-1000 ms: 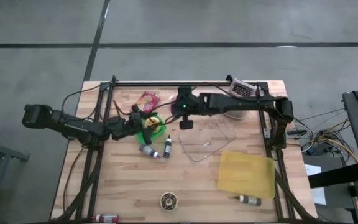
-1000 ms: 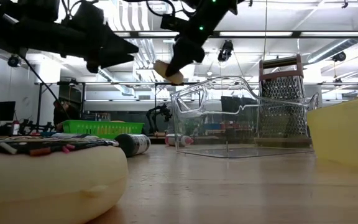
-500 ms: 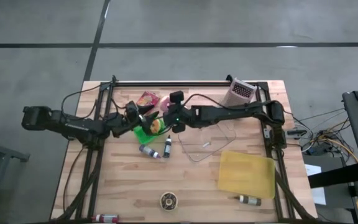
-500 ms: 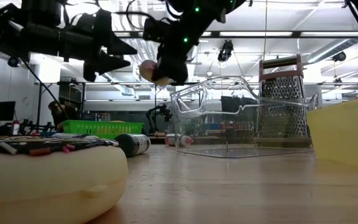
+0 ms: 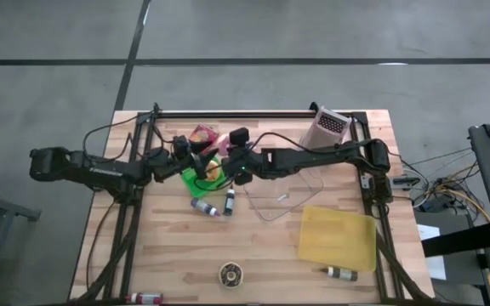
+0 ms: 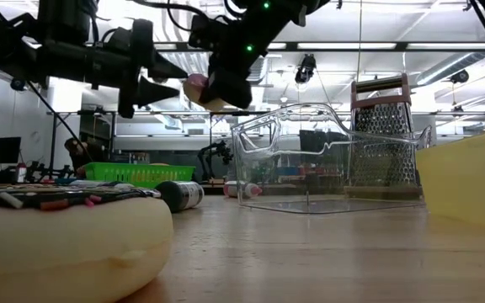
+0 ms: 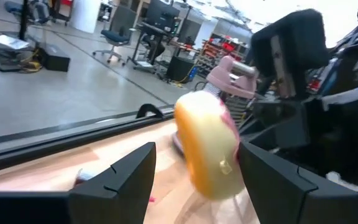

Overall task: Pick & Place Food Item
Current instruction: Put the pink donut into the green bin

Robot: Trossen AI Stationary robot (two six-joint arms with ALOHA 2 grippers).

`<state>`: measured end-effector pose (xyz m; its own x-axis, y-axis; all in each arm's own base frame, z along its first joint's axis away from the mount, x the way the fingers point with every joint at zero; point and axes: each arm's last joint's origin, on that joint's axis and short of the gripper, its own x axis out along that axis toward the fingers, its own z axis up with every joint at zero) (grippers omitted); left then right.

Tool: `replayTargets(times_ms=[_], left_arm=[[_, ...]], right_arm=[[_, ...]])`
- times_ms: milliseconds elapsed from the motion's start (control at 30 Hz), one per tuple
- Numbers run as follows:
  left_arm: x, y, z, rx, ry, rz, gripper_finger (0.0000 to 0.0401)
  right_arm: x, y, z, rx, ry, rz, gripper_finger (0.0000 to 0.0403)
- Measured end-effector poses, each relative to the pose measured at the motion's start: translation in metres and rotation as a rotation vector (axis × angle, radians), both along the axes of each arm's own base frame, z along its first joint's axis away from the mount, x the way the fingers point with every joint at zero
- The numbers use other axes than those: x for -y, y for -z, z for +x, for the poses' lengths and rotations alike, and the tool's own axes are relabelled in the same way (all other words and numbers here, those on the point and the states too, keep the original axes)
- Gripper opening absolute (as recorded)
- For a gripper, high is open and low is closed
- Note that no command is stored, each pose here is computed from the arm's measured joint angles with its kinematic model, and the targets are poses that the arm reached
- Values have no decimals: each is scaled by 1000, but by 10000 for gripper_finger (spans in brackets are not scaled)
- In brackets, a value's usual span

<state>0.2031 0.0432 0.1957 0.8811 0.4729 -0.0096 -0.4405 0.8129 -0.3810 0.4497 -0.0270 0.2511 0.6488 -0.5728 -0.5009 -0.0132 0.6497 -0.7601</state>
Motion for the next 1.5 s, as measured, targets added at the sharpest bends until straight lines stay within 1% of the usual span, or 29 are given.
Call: replayTargets(times_ms=[333,600,733,833,967,1067,1200,1233,1367,1500], left_arm=[[1,-9,5,36,73,10,234],[1,-11,7,14,82,6,232],[1,-11,7,13,82,6,220],[1,-11,7,9,81,6,200],[1,-11,7,-1,81,24,155],[1,-10,7,-12,82,44,108],[1,-11,7,-33,85,88,26],[1,-10,7,-38,87,98,17],[1,-11,8,-53,108,135,7],[2,-11,8,-56,111,142,4]], right_arm=[[-1,-4,2,21,-12,10,8],[-1,-8,2,29,-19,13,8],[-1,-10,3,36,-23,16,8],[-1,-10,3,38,-37,28,8],[-1,-10,3,40,-39,31,8],[-1,-10,4,40,-42,32,8],[-2,-10,4,47,-53,49,8],[-2,-10,4,48,-57,55,8],[-2,-10,4,49,-67,63,8],[-2,-10,4,49,-67,63,9]])
